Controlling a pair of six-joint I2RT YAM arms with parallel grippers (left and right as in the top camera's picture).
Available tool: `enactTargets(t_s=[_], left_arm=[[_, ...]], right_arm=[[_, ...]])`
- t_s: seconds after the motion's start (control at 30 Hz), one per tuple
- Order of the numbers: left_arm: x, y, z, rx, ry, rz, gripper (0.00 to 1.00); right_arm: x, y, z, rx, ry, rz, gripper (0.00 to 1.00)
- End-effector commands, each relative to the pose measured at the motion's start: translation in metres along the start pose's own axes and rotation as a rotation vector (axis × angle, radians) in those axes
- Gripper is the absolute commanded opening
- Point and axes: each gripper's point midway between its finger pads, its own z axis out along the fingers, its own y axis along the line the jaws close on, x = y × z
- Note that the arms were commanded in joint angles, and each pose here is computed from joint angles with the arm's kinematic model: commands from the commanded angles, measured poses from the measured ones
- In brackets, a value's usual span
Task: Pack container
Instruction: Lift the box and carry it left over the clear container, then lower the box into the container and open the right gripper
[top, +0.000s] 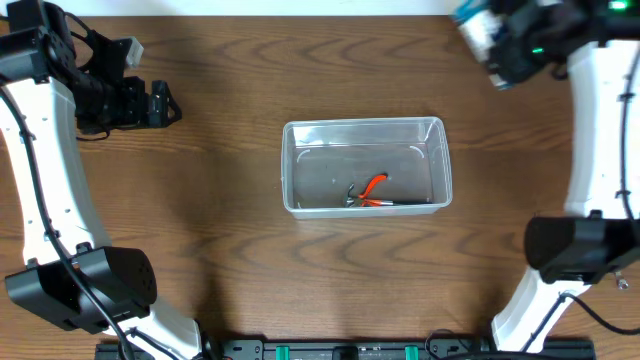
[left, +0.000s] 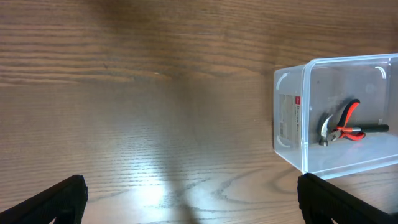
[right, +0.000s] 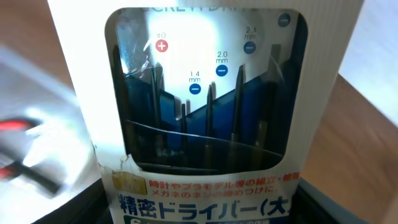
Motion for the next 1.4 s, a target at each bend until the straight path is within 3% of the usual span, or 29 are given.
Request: enactTargets(t_s=[0.0,0.17,0.37,0.53,1.07,1.37], left_arm=[[0.002,0.002,-0.001,-0.008,0.004,-0.013,0.98],[0.002,0.002,-0.001,-0.008,0.005,-0.013,0.98],[0.002,0.002,-0.001,-0.008,0.005,-0.013,0.98],[0.002,0.002,-0.001,-0.008,0.005,-0.013,0.98],[0.001,0.002,-0.001,-0.009,0.001,-0.011,0.98],[0.001,0.002,-0.001,-0.009,-0.001,-0.011,0.98]], right_arm=[[-0.023,0.050,-0.011,-0.069,-0.023,-0.175,0.66],[-0.032,0.131,-0.014,-0.229,0.007,-0.421,0.67],[-0.037,0.187,-0.015,-0.311,0.022,-0.595,0.68],[-0.028,0.206,-0.002,-0.362,0.068,-0.646,0.75],[0.030,0.240,0.067,-0.533,0.226,-0.642,0.73],[0.059,0.254,0.092,-0.592,0.280,-0.628,0.78]])
